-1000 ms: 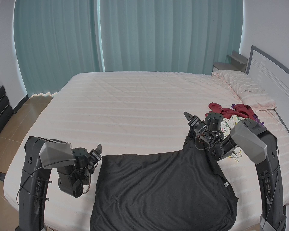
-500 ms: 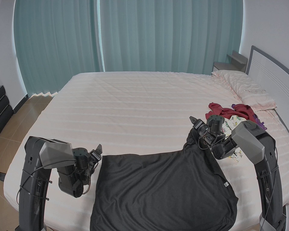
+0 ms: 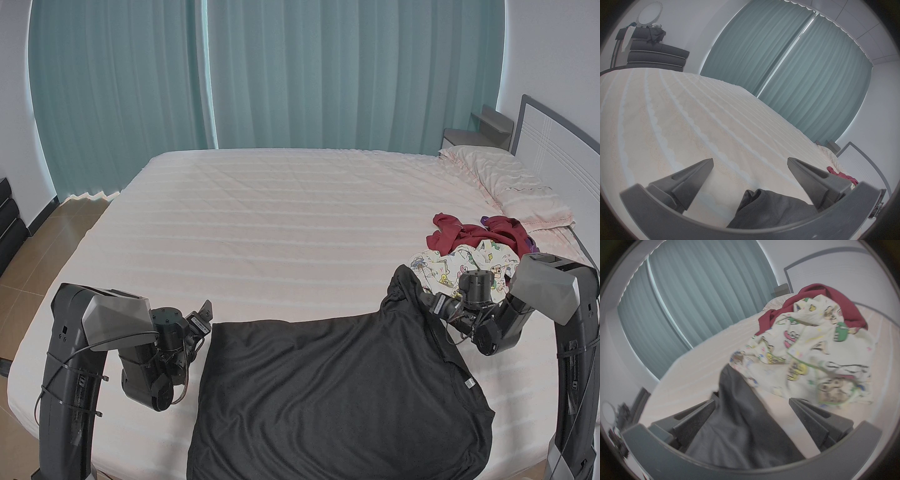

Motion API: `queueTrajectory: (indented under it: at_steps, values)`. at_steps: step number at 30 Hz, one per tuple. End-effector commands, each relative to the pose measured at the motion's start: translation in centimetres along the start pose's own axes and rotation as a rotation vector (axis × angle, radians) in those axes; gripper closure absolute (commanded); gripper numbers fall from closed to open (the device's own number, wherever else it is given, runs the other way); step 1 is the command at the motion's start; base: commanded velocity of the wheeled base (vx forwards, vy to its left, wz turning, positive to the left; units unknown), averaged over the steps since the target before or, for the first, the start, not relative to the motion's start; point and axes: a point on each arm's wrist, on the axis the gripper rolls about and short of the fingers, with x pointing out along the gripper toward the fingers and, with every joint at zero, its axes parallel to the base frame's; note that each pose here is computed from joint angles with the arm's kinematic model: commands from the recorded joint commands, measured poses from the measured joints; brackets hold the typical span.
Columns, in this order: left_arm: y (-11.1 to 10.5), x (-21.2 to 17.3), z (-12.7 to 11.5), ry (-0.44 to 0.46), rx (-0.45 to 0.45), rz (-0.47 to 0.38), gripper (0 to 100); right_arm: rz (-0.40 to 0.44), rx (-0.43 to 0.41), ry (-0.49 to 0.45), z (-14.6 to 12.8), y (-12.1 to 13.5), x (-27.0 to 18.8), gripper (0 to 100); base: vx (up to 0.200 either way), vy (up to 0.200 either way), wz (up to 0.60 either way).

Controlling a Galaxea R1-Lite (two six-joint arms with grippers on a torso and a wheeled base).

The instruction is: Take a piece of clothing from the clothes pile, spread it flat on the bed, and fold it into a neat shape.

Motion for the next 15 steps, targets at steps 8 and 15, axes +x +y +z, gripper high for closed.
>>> queueTrajectory:
  at_steps: [8,15]
  values:
    - [-0.3,-0.5,-0.3,0.007,0.002,-0.013,0,-0.117,-0.218,0.133,-2.1,-4.6,-4.0,0,0.000,0.000,0.00]
    - [-0.4,-0.7,-0.3,0.010,0.004,-0.012,0,-0.117,-0.285,0.181,-3.9,-4.7,-3.2,0,0.000,0.000,0.00]
